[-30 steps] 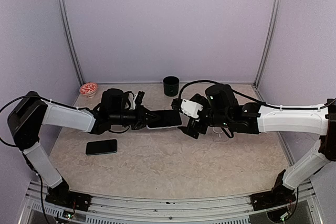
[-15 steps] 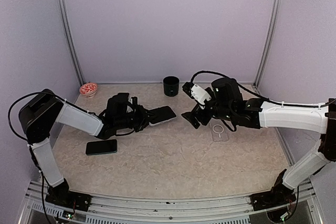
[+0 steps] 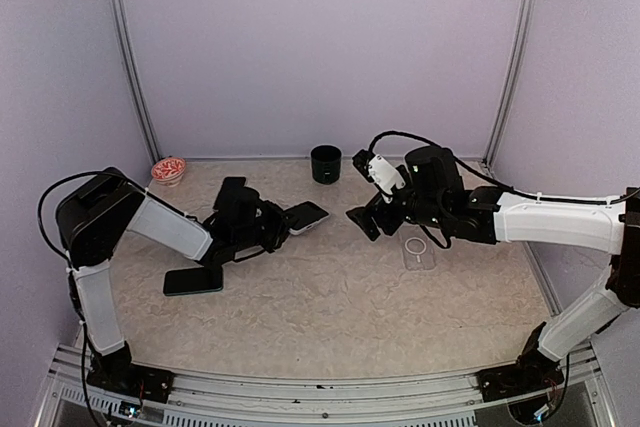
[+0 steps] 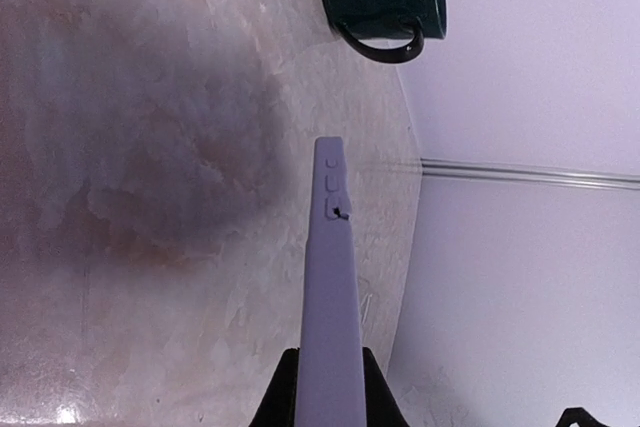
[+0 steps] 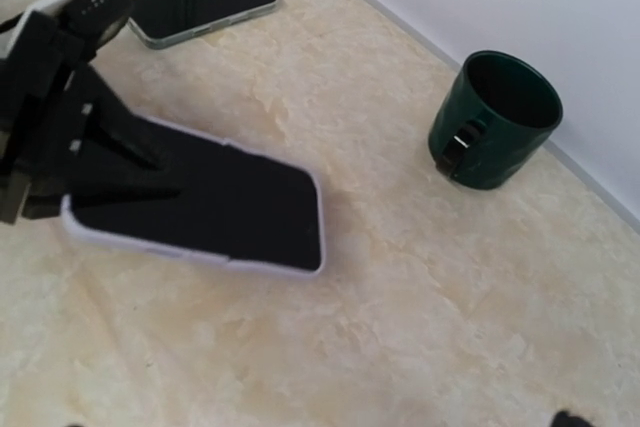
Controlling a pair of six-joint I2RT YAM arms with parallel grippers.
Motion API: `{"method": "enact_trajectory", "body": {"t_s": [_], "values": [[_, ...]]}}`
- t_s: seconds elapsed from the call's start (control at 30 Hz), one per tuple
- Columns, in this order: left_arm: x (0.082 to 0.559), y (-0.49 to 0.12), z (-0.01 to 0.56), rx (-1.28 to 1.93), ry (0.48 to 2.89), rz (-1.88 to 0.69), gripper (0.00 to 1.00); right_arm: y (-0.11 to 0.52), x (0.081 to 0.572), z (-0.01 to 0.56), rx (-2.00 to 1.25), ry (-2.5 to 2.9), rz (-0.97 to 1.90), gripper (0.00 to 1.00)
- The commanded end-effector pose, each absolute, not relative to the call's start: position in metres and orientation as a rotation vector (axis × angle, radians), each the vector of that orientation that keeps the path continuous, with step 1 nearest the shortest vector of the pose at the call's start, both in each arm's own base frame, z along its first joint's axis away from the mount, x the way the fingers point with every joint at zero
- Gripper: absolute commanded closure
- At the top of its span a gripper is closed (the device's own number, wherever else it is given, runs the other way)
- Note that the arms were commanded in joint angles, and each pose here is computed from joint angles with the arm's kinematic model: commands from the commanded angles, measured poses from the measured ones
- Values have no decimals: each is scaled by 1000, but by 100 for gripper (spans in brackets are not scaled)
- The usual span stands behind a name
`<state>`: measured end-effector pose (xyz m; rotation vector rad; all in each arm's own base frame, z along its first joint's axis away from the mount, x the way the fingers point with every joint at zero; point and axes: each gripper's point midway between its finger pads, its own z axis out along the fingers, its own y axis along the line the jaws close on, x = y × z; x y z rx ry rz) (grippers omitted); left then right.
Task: Put the phone into the phone case
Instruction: Place the phone with the phone case at the center of the board.
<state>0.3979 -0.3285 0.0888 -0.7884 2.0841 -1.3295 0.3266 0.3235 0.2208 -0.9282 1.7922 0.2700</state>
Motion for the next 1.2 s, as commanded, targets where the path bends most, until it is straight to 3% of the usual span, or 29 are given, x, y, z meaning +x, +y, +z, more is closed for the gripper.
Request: {"method": "enact_trajectory", "body": {"t_s": [0.0, 0.93, 1.03, 1.17], "values": [[423, -330, 115, -887, 1936, -1341, 100, 318, 331, 225, -878, 1789, 271, 0], [456, -369, 92, -1105, 1912, -1280, 84, 312, 334, 231, -856, 1795, 237, 0], [456, -368, 91, -1104, 1916, -1270, 80, 313, 334, 230, -858, 1797, 239, 0], [455, -372, 89, -1091, 1928, -1285, 64, 313, 335, 228, -860, 1800, 232, 1]]}}
